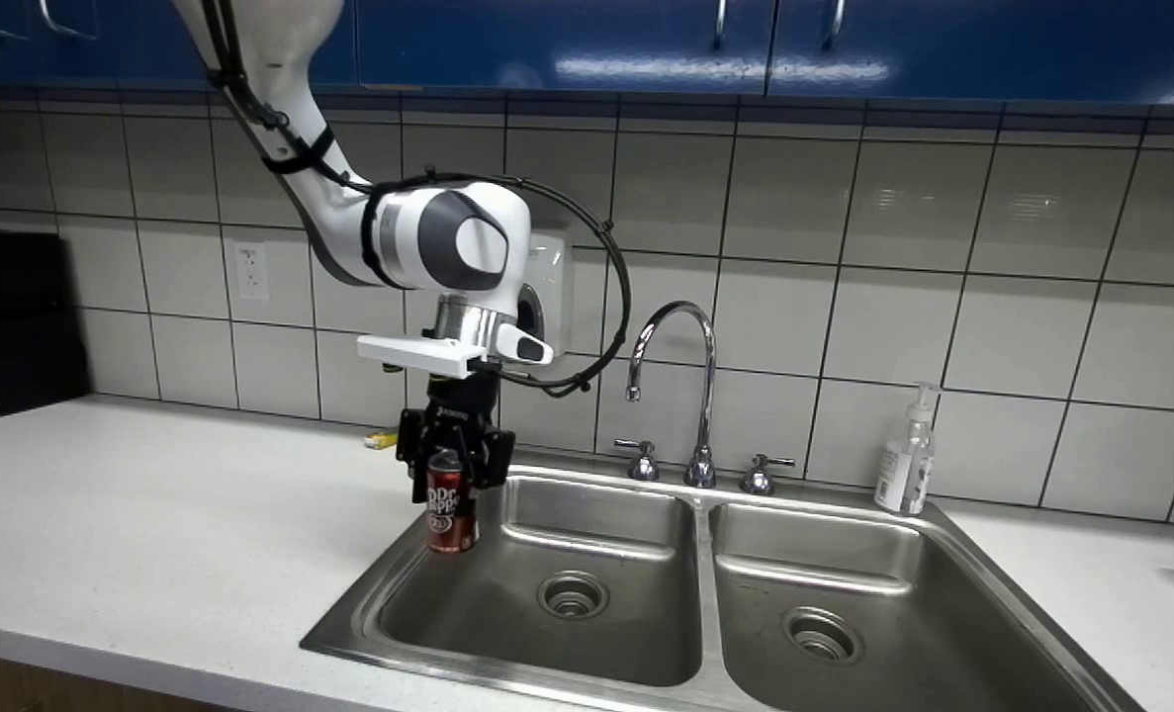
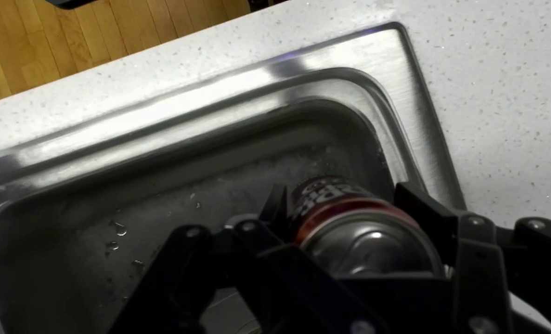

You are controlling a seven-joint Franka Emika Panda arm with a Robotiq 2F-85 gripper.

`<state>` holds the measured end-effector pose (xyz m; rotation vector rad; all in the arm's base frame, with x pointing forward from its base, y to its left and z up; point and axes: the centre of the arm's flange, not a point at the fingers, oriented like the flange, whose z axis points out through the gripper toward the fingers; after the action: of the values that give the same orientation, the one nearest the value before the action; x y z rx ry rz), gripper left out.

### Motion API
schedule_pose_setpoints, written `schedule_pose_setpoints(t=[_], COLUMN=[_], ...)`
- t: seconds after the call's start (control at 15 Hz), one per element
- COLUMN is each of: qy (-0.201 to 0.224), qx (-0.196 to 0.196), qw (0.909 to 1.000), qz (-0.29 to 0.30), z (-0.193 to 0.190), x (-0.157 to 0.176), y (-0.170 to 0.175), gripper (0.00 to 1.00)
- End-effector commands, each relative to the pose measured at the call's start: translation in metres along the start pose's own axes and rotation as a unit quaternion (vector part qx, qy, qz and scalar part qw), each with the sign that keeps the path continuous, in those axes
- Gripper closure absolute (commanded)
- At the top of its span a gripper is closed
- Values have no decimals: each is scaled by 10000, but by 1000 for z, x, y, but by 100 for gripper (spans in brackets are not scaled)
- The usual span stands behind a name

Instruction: Pick up the dr pepper can and put it in the sink

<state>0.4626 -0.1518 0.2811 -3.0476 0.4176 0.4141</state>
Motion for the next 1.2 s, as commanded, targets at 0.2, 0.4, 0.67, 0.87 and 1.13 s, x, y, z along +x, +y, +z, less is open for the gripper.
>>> schedule_pose_setpoints(t=[0.2, 0.4, 0.67, 0.87, 1.13], qy=[-188, -225, -335, -484, -665], qx=[148, 171, 235, 268, 188], qw=[9997, 9996, 9990, 9984, 9975], qz=[35, 91, 156, 150, 134], z=[12, 26, 58, 85, 114], x=[55, 84, 113, 126, 134], y=[59, 74, 75, 68, 73], gripper=[62, 62, 62, 62, 62])
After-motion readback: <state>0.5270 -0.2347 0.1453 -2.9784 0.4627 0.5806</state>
